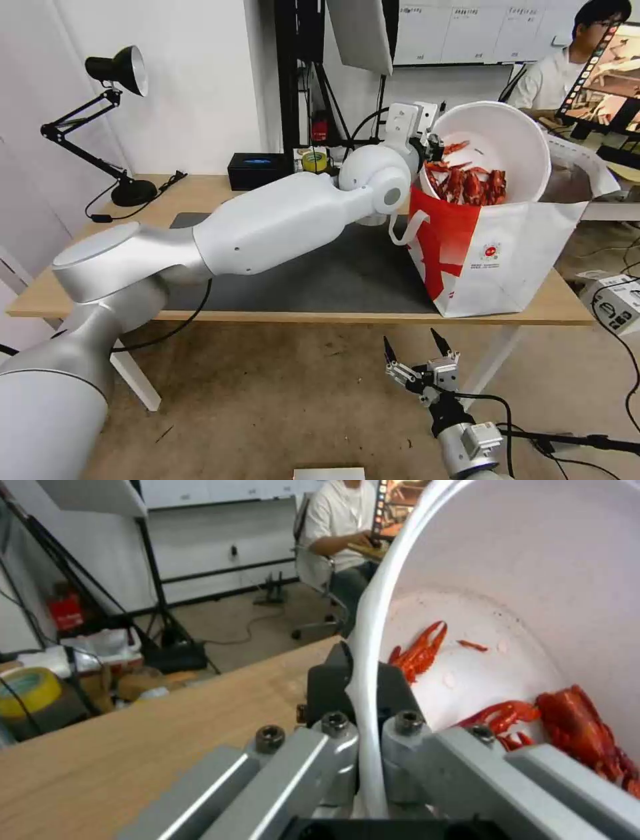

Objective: Pick up the trash from the table and place it into the takeout bag.

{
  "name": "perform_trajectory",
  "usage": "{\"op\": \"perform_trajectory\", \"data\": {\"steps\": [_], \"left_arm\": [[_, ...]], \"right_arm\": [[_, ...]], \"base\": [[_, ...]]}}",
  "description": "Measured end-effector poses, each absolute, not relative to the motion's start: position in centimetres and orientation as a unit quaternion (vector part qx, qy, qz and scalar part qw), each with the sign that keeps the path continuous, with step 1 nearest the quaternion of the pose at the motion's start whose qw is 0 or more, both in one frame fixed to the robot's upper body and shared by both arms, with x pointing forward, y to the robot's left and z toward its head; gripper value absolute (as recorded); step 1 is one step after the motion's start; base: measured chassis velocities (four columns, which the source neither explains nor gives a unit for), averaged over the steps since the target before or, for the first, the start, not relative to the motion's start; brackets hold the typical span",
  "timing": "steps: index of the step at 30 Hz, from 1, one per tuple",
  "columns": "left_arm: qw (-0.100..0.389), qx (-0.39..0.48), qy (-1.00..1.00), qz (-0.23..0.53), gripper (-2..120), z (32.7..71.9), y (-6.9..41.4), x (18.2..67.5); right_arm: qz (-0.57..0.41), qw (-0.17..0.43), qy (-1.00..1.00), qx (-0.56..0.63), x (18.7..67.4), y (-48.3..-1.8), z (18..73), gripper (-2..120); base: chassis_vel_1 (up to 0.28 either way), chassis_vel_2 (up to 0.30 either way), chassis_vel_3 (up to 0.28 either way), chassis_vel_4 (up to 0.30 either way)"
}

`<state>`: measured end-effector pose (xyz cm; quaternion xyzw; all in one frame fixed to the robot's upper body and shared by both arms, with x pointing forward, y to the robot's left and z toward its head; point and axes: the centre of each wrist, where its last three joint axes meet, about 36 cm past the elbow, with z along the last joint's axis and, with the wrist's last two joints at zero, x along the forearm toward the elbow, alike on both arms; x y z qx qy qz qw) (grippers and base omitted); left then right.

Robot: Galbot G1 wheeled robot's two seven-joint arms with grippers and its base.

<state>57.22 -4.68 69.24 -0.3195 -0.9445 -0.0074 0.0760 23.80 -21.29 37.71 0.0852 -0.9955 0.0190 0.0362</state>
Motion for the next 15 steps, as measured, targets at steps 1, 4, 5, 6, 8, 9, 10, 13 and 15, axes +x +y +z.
{"op": "perform_trajectory", "data": {"steps": [1, 4, 5, 6, 8, 9, 10, 13, 15], "left_arm": [[0.082, -0.333, -0.939, -0.010, 0, 69.3, -4.2, 57.2], [0.085, -0.339, -0.937, -0.011, 0, 69.3, -4.0, 57.1], [0.085, -0.339, -0.937, -0.011, 0, 69.3, -4.0, 57.1], [0.091, -0.348, -0.933, -0.014, 14, 69.3, -3.6, 56.9], [0.091, -0.348, -0.933, -0.014, 14, 69.3, -3.6, 56.9], [0.095, -0.349, -0.932, -0.011, 22, 69.1, -3.2, 56.8], [0.095, -0.349, -0.932, -0.011, 22, 69.1, -3.2, 56.8], [0.101, -0.347, -0.932, -0.008, 38, 68.8, -2.5, 56.7], [0.102, -0.346, -0.933, -0.007, 43, 68.7, -2.1, 56.6]], "right_arm": [[0.019, 0.036, -0.996, 0.085, 23.8, -21.3, 37.7, 100], [0.019, 0.036, -0.996, 0.085, 23.8, -21.3, 37.7, 100], [0.019, 0.036, -0.996, 0.085, 23.8, -21.3, 37.7, 100], [0.019, 0.036, -0.996, 0.085, 23.8, -21.3, 37.7, 100], [0.019, 0.036, -0.996, 0.085, 23.8, -21.3, 37.7, 100], [0.019, 0.036, -0.996, 0.085, 23.8, -21.3, 37.7, 100], [0.019, 0.036, -0.996, 0.085, 23.8, -21.3, 37.7, 100], [0.019, 0.036, -0.996, 0.085, 23.8, -21.3, 37.7, 100], [0.019, 0.036, -0.996, 0.085, 23.8, -21.3, 37.7, 100]], "base": [[0.000, 0.000, 0.000, 0.000], [0.000, 0.000, 0.000, 0.000], [0.000, 0.000, 0.000, 0.000], [0.000, 0.000, 0.000, 0.000], [0.000, 0.000, 0.000, 0.000], [0.000, 0.000, 0.000, 0.000], [0.000, 0.000, 0.000, 0.000], [0.000, 0.000, 0.000, 0.000], [0.000, 0.000, 0.000, 0.000]]}}
